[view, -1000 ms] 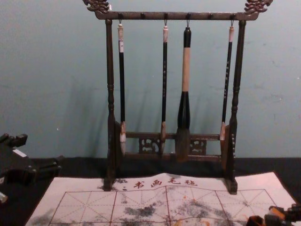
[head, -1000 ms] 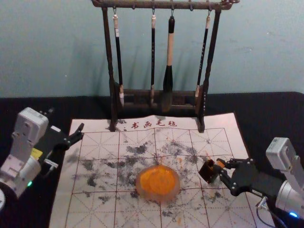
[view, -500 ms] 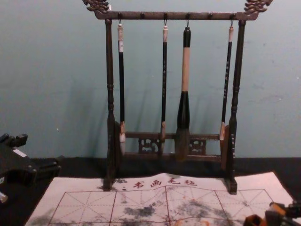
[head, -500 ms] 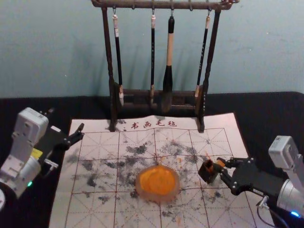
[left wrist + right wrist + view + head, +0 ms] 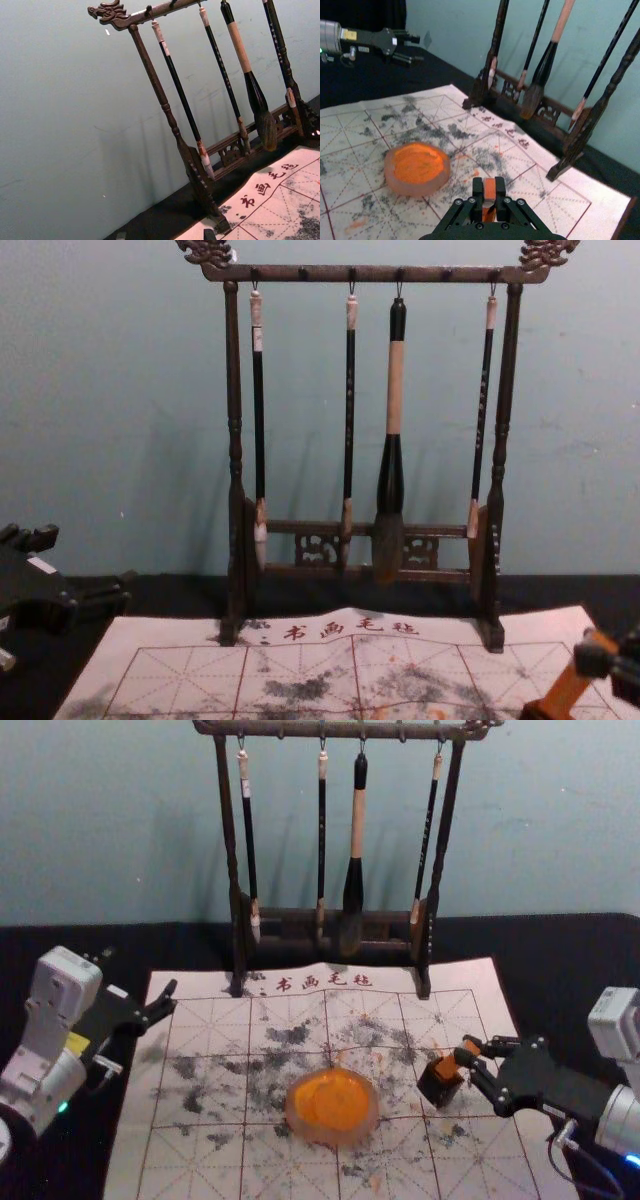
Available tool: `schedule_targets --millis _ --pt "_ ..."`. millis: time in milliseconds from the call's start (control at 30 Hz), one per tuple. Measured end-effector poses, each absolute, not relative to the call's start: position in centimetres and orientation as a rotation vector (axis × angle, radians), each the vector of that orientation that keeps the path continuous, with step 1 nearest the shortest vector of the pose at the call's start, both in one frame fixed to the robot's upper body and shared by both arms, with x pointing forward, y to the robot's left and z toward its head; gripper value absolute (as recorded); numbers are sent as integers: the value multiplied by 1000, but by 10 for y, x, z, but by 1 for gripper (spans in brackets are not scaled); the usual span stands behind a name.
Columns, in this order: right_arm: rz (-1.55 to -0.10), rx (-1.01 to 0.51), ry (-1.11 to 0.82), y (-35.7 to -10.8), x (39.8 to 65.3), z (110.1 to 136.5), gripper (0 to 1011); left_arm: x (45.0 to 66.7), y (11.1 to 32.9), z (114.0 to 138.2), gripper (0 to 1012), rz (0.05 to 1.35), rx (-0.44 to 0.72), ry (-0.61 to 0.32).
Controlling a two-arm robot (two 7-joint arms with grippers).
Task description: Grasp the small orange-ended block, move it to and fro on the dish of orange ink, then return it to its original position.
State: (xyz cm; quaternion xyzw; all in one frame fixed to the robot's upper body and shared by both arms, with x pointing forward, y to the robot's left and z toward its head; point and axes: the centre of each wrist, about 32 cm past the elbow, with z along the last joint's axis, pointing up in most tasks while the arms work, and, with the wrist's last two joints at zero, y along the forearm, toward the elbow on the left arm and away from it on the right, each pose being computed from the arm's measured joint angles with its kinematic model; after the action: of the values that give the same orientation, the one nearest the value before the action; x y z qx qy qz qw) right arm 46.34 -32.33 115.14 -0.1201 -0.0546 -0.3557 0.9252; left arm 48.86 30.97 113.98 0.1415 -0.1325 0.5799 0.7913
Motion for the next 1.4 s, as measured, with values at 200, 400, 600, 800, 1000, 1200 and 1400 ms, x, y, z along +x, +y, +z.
schedule_targets --millis 200,400,600,800,1000,1200,1400 --pt "-735 -221 -145 -324 465 1164 111 489 310 1140 1001 1248 304 -285" --pt "-729 -198 -176 -317 473 1173 111 489 310 1140 1001 1248 304 -285" --pt "-689 -216 -211 -301 482 1174 111 489 310 1140 1001 1248 304 -285" --pt "-619 -238 -230 -286 488 1173 111 489 310 1140 1001 1248 305 -285" --pt "-539 -292 -246 -274 487 1171 111 489 310 1140 1001 1248 304 -285" --pt "-495 -342 -239 -266 486 1177 111 489 310 1140 1001 1248 304 -285" --pt "-446 -386 -237 -257 486 1185 111 489 310 1140 1001 1248 304 -285"
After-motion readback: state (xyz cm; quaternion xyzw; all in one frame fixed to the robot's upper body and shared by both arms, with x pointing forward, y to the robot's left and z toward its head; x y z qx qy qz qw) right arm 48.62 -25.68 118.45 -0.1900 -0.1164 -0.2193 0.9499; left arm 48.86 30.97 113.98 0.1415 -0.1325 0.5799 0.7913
